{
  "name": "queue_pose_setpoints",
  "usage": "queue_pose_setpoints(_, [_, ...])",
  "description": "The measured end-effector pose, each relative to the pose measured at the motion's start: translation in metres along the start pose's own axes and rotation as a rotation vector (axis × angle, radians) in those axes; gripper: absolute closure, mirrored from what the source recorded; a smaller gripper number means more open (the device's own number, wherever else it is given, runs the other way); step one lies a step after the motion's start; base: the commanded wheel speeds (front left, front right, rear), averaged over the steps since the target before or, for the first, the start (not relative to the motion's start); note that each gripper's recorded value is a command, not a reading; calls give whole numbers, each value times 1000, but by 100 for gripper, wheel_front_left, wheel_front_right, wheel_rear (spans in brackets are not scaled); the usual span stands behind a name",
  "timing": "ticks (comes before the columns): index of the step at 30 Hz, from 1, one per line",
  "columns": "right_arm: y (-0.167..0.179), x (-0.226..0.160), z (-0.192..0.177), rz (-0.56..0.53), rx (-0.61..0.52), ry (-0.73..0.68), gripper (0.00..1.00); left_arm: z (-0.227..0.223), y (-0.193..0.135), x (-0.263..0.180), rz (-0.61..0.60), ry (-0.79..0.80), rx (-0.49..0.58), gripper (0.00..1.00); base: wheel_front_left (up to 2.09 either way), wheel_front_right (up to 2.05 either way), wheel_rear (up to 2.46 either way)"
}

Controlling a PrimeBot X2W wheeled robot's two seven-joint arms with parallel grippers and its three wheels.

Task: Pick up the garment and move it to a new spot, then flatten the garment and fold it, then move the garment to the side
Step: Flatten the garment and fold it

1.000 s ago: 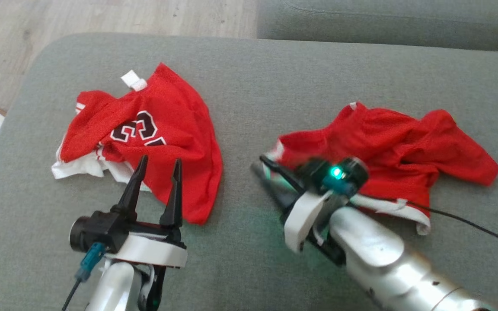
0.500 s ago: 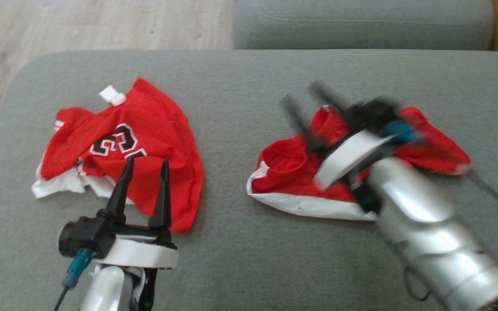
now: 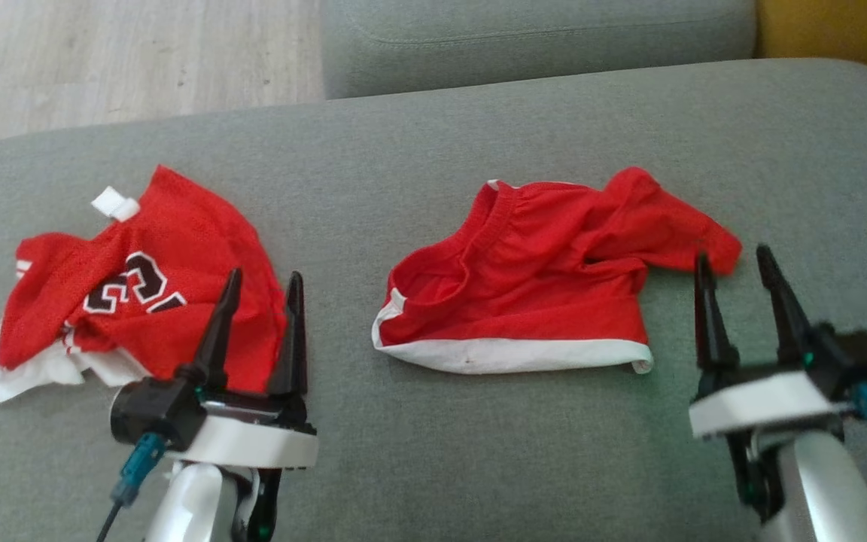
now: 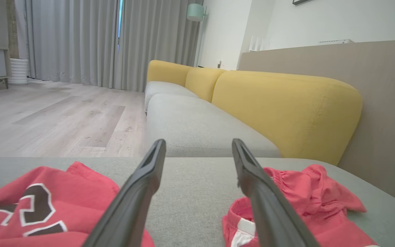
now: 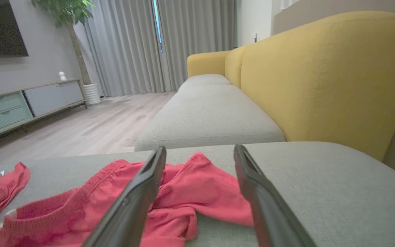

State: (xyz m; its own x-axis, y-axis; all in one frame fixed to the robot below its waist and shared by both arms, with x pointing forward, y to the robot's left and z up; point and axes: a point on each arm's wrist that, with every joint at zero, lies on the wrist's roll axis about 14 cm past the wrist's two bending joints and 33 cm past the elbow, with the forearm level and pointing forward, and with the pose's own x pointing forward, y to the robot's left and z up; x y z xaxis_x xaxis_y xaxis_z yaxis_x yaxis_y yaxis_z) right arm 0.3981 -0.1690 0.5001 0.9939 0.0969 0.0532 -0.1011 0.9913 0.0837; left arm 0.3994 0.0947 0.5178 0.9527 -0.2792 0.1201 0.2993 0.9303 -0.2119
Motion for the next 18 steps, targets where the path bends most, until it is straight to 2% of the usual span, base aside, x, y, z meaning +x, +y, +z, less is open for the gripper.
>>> queue_pose_setpoints(6, [0, -31, -26, -25, 17, 78, 0, -6, -7, 4, -23, 15, -7, 0, 0, 0, 0])
queue_pose_setpoints(14, [5, -32, -32, -9, 11, 96, 0, -9, -8, 5, -26, 24, -10, 0, 0, 0, 0])
queue_pose_setpoints(18, [7, -40, -58, 4, -15, 185, 0, -11, -7, 4, -23, 28, -10, 0, 0, 0, 0])
